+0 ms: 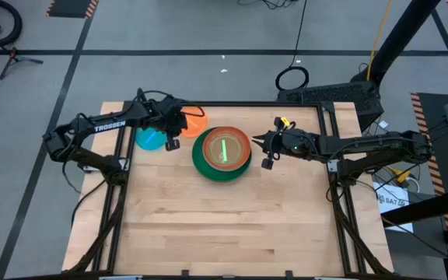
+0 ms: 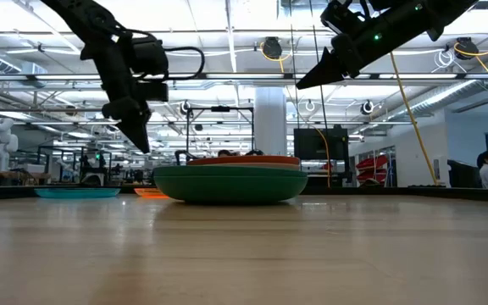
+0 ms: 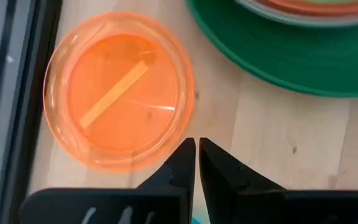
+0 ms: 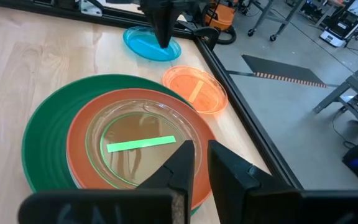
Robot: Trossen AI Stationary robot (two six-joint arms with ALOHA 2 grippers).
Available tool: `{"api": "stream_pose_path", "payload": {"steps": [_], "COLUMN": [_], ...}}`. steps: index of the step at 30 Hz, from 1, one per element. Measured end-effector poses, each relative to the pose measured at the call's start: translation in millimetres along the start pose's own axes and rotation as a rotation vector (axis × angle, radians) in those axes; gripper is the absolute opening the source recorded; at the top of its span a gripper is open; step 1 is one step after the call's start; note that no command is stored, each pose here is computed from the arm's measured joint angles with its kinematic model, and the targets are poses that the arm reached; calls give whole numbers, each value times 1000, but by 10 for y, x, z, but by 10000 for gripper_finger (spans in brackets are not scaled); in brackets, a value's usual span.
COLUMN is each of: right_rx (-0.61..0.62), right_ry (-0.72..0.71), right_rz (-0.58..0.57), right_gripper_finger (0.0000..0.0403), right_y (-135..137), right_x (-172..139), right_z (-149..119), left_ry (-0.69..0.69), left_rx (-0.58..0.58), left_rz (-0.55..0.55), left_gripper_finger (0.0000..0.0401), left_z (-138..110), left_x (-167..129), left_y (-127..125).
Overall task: Stack plastic plates
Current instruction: Stack the orange plate on top of the green plate
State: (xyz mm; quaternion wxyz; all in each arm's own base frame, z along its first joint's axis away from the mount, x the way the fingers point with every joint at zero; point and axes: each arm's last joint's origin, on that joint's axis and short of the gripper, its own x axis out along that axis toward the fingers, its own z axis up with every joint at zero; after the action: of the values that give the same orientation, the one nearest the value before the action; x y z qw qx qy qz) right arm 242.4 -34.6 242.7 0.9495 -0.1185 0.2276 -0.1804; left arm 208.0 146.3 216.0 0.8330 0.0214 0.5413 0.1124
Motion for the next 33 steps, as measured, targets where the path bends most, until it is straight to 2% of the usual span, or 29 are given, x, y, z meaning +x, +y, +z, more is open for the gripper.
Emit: {"api": "stream_pose_path", "payload": {"steps": [3,8,13,17,20,26,33], "right_rx": [-8,-7,-17,-21,-21,-19,-20], "right_ry": [0,0,0,0,0,0,0], "right_rz": [0,0,0,0,-1,0,0], "right_gripper_finger": [38,38,38,38,38,38,38], "right_y": [0,0,0,-1,-2,-1,-1], "right_x": [0,0,0,0,1,0,0], "right_z": [0,0,0,-1,-1,-2,-1], "left_ry": [6,60,102,77,90,171,197], "left_rx": [43,24,-4,27,91,177,177], "left_rz": [5,-16,-19,40,59,15,65], "left_gripper_finger": [27,34,104,169,197,204,204], "left_z": [14,-23,-39,23,43,7,17], "left_x": [2,10,76,163,262,496,685], "left_y": [-32,-78,-75,-35,-10,-16,28]}}
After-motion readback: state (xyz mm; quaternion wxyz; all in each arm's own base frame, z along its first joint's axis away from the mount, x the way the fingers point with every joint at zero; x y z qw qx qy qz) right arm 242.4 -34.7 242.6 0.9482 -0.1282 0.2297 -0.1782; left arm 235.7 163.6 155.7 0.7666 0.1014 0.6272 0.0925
